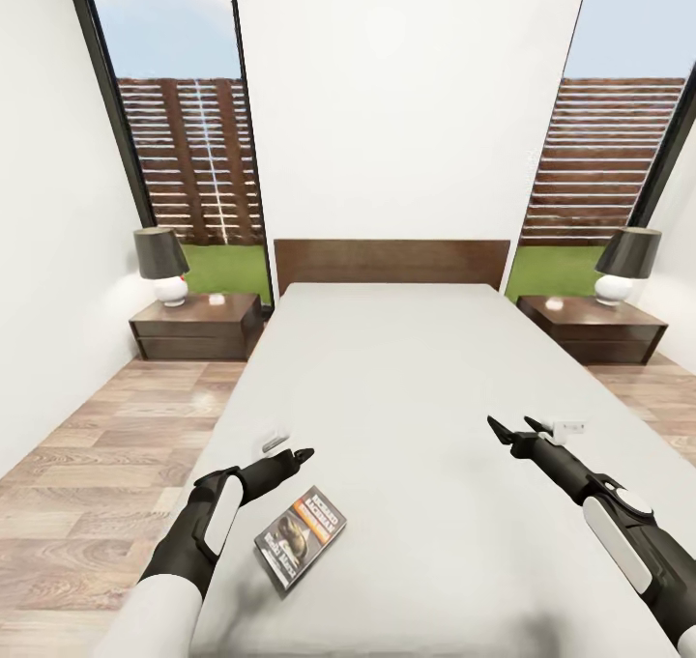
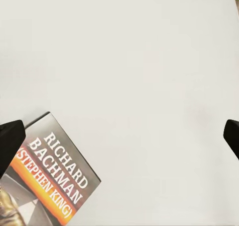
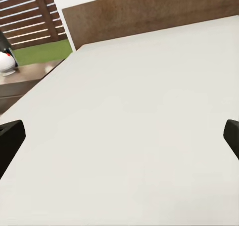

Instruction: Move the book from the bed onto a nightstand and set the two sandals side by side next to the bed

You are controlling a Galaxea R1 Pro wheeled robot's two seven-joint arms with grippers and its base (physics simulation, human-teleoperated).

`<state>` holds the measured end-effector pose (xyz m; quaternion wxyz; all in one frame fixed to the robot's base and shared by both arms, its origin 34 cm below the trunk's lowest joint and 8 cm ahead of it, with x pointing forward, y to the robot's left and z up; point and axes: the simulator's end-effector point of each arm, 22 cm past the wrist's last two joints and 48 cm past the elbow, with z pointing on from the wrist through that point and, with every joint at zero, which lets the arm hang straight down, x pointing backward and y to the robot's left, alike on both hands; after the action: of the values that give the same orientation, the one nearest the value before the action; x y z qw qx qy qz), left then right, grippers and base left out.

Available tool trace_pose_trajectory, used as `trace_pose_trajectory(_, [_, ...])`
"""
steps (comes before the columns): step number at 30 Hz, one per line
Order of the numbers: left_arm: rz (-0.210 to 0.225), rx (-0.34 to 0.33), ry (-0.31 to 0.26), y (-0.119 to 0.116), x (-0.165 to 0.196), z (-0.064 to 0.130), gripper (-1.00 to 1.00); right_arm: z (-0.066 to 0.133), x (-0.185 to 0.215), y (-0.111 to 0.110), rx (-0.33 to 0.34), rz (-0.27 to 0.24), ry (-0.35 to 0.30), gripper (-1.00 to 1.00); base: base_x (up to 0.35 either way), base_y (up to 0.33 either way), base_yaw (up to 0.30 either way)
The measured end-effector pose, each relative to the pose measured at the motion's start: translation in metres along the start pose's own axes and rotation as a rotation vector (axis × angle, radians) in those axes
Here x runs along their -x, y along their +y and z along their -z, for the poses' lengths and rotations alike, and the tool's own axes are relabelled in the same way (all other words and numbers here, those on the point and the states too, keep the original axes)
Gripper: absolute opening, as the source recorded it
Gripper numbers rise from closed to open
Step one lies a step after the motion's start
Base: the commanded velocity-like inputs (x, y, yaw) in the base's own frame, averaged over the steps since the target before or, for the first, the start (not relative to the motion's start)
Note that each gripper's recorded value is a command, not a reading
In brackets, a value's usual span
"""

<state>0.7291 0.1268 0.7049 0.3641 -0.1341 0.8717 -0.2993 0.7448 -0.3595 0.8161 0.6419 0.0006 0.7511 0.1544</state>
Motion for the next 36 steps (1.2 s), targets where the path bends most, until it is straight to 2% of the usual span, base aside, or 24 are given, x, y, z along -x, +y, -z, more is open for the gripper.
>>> trace_pose_trajectory(36, [0.003,0.003,-0.005,0.046,-0.043,-0.031,1.0,0.0,-0.069,-0.014,0.0,0.0,-0.001,1.0,0.0,0.0,0.0])
